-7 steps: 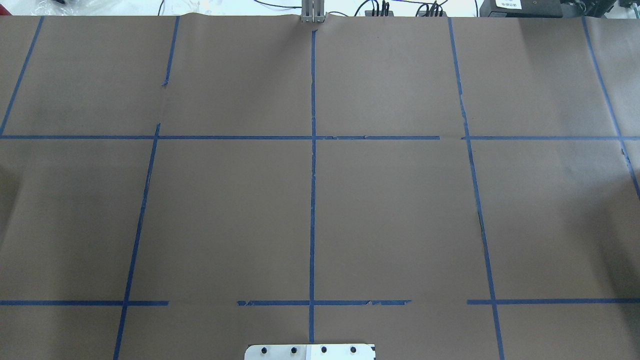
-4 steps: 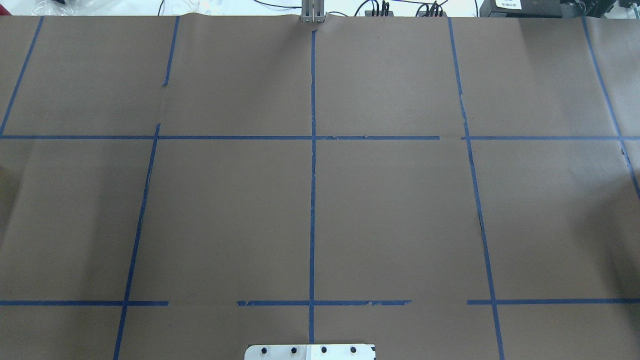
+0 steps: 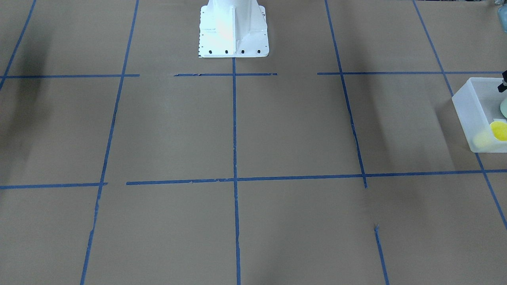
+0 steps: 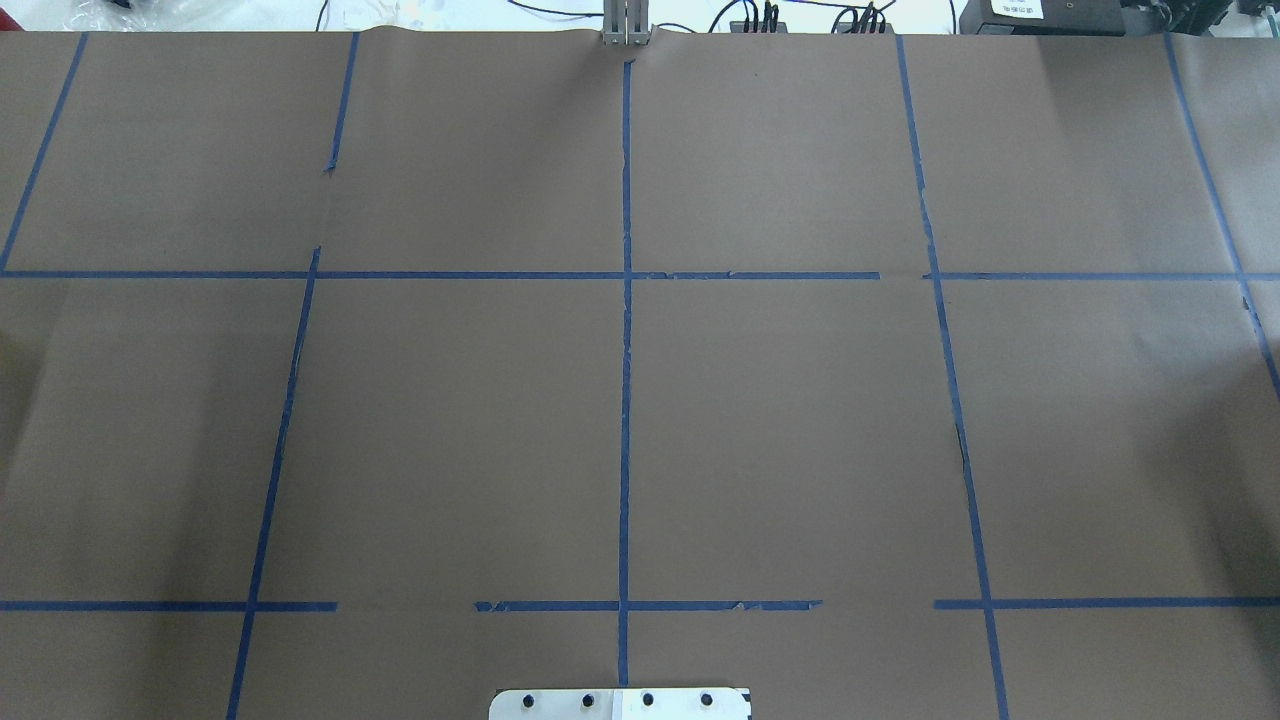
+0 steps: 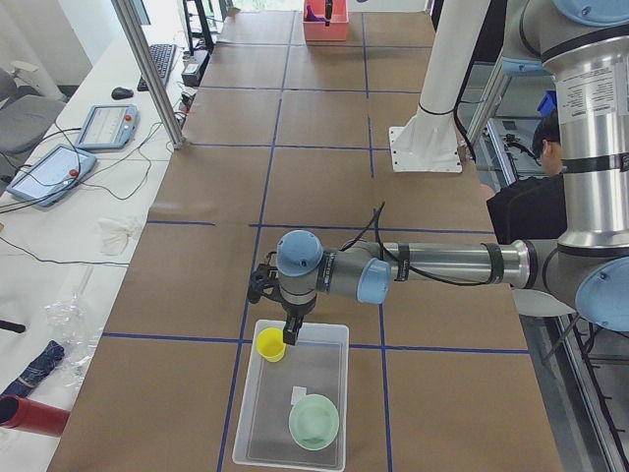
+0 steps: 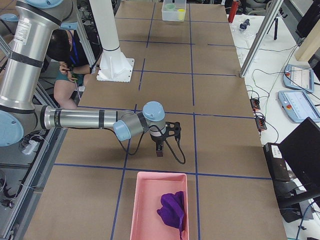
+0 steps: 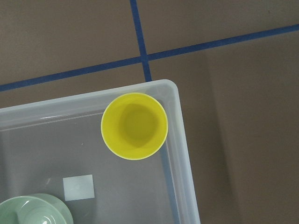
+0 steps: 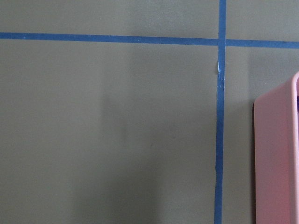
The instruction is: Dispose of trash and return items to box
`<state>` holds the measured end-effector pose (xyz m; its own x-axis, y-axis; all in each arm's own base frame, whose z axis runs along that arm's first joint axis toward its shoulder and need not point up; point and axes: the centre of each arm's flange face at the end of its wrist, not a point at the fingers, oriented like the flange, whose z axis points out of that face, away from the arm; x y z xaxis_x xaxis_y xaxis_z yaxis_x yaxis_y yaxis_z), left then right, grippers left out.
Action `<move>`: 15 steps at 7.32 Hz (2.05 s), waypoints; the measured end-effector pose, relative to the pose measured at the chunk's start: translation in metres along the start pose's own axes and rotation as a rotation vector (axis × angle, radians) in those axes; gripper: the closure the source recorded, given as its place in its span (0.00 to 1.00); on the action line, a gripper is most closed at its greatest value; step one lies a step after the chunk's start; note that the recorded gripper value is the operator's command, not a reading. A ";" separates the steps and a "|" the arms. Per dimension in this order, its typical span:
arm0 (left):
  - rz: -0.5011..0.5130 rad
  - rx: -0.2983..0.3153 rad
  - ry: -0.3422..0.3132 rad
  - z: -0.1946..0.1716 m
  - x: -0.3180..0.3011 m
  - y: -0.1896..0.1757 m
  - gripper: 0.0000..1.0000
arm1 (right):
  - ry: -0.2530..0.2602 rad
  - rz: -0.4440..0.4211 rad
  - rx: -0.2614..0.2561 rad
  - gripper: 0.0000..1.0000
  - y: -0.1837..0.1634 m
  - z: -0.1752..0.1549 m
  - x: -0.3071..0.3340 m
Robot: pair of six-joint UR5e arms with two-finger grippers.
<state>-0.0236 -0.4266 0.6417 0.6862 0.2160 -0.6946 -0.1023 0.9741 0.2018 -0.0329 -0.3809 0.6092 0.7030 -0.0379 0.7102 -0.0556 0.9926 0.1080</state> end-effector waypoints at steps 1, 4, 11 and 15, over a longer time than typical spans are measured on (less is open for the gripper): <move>-0.004 -0.004 0.000 0.002 -0.001 0.002 0.00 | -0.001 -0.002 0.002 0.00 0.000 -0.001 -0.001; -0.017 -0.014 -0.005 0.005 -0.005 0.007 0.00 | -0.003 -0.006 0.005 0.00 -0.001 -0.002 -0.003; -0.016 -0.011 -0.002 0.003 -0.004 0.007 0.00 | 0.073 -0.060 -0.053 0.00 -0.003 -0.043 0.071; -0.014 -0.009 -0.003 0.002 -0.003 0.007 0.00 | 0.176 -0.095 -0.062 0.00 -0.012 -0.054 0.088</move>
<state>-0.0249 -0.4211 0.6470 0.6898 0.2019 -0.6953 -0.0988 0.9776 0.1858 0.0676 -0.3905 0.6330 0.8165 -0.1166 0.5654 0.0569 0.9909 0.1221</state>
